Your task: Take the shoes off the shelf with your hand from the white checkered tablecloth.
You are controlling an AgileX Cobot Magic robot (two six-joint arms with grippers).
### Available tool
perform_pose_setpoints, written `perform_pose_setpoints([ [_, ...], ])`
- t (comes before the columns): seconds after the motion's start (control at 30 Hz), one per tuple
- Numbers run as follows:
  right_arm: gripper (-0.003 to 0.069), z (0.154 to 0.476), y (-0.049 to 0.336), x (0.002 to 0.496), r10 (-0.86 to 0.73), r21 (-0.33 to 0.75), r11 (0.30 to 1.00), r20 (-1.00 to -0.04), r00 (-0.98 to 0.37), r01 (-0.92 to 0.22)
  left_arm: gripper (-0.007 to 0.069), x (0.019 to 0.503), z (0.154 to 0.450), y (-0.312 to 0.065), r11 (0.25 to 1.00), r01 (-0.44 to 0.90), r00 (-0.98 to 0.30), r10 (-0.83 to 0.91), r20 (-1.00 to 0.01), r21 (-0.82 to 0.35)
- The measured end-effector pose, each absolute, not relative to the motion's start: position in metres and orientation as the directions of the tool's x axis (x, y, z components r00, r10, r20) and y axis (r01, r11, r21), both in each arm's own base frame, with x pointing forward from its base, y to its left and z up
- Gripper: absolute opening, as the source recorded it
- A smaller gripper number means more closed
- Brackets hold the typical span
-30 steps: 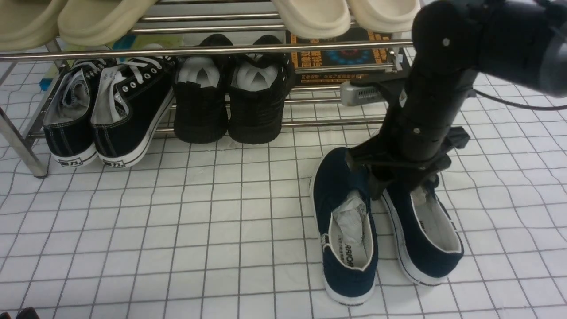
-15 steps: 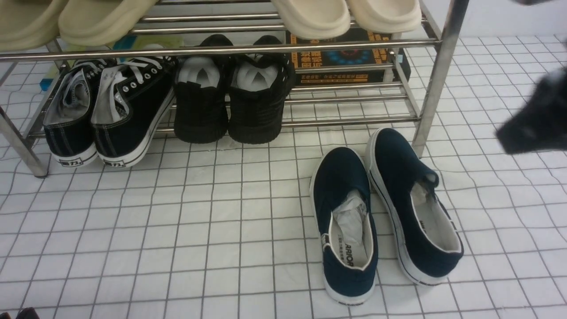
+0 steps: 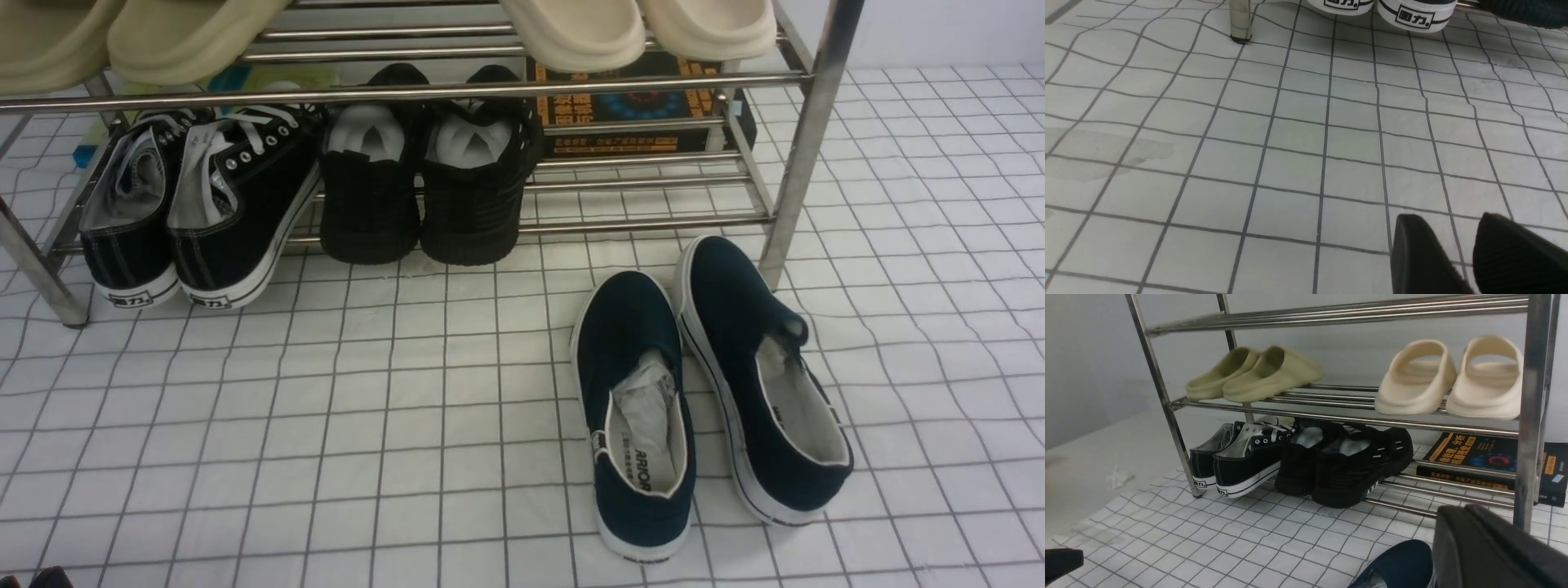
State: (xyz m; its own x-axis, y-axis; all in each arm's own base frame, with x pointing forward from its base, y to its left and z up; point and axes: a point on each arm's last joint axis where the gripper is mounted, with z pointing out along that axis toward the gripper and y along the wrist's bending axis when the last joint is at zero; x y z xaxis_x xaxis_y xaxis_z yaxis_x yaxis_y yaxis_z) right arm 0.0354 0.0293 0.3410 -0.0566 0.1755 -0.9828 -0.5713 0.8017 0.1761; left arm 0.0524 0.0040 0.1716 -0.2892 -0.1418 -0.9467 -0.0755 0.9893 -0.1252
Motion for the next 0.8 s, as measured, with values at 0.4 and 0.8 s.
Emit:
perform_pose_setpoints([
  [0.4,-0.0011,0.322,0.031,0.039,0.171,0.182,0.806,-0.983,-0.073,-0.564,0.0239,0.052,0.172,0.004,0.989,-0.075,-0.289,-0.142,-0.947,-0.125],
  [0.8,-0.0006,0.322,0.031,0.039,0.171,0.182,0.806,-0.983,-0.073,-0.564,0.0239,0.052,0.172,0.004,0.989,-0.075,-0.289,-0.141,-0.947,-0.124],
])
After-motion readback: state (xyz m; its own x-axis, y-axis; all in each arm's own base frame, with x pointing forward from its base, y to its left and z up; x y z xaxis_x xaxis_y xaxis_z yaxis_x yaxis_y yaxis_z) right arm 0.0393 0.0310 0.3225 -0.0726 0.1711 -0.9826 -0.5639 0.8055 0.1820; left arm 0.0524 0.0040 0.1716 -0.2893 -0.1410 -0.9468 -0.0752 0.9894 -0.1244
